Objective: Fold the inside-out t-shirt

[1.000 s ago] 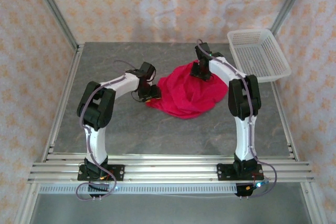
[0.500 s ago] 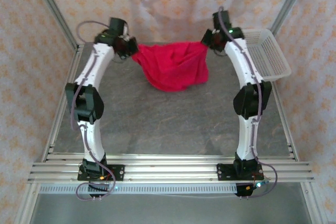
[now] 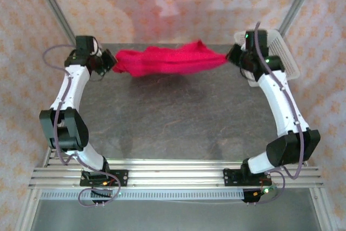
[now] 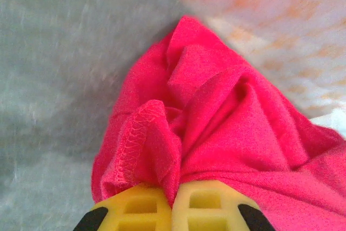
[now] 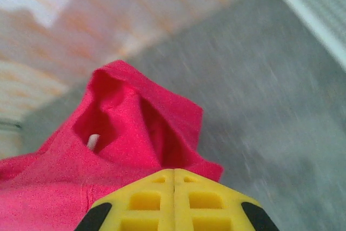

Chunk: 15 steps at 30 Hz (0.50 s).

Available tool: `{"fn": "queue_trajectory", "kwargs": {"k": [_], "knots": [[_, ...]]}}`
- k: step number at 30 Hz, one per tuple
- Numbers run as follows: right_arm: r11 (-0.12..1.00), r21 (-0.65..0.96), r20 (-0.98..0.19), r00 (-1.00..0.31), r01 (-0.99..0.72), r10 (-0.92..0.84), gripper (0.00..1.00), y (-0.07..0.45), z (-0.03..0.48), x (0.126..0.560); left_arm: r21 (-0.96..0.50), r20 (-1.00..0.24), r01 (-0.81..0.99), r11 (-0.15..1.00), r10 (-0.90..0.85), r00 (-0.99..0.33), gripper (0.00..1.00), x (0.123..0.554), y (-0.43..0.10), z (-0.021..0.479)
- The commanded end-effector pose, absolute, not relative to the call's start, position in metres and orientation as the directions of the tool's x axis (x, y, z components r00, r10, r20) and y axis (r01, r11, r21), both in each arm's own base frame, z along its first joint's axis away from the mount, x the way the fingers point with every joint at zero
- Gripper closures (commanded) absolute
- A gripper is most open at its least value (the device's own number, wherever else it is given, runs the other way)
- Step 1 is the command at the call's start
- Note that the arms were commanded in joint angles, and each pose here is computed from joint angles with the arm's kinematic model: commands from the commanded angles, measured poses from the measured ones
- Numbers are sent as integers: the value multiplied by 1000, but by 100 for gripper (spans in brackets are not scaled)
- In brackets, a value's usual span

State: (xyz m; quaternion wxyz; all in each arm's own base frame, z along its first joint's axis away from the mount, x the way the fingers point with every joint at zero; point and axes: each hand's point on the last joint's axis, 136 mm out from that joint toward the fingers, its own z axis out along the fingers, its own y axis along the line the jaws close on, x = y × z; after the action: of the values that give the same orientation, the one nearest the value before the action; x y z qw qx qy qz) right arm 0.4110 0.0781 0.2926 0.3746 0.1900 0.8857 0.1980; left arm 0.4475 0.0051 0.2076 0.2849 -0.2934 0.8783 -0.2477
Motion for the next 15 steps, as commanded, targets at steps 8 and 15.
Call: {"fn": "queue_trajectory", "kwargs": {"k": [8,15], "knots": [[796,509,-389,-738,326,551,100,77,153,359,-343,-343,-325,881,-440,-830,63,370,-44,126],[815,471,-339,-784,337,520,81,79,118,343,-104,-672,172,980,59,-739,43,361,-146,190]]}}
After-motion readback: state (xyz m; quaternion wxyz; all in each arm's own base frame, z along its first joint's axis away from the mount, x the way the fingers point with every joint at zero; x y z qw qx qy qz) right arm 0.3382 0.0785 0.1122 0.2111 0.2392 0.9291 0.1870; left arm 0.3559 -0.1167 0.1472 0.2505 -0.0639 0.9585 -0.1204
